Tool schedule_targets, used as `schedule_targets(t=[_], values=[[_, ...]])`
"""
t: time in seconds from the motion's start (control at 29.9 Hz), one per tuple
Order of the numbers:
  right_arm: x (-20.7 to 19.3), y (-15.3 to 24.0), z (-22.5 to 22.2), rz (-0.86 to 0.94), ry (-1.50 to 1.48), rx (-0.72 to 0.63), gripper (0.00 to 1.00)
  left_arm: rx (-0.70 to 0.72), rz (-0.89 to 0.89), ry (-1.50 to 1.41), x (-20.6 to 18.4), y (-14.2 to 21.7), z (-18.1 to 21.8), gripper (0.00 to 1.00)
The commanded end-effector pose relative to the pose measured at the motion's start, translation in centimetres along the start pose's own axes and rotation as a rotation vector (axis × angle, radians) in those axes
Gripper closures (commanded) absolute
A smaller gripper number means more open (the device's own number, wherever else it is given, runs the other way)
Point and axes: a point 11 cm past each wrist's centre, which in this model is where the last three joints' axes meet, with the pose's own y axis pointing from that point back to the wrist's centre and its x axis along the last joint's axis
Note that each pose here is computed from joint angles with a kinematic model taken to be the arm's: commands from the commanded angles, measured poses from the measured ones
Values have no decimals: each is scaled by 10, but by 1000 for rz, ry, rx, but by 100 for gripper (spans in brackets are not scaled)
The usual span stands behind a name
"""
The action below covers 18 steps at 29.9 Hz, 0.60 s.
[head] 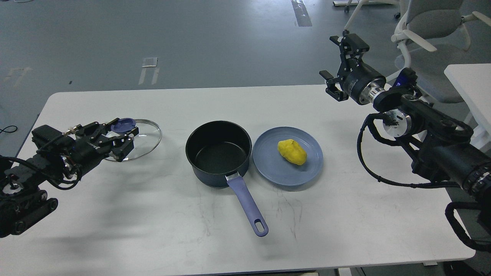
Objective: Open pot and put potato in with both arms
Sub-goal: 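Lift the glass lid off the pot and carry it aside, then lower the lid onto the table and open the left gripper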
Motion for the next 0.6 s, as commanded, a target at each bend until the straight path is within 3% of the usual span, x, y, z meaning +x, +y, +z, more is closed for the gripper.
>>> schedule_targets(t=[0.0,0.37,0.44,0.47,0.5,0.57], values=[[1,0,0,1,1,-1,0,-3,-10,13,-9,-3,6,66],[2,1,-2,3,3,2,0,3,-50,34,-30,8,8,65],[1,1,-3,-2,2,8,0,3,-50,36,-31,8,9,59],[1,1,-3,-2,2,8,0,2,-50,37,-31,8,9,48],[1,1,-3,-2,2,8,0,3,-50,36,-31,8,9,27],[1,1,-3,-2,2,8,0,3,-50,36,-31,8,9,9]])
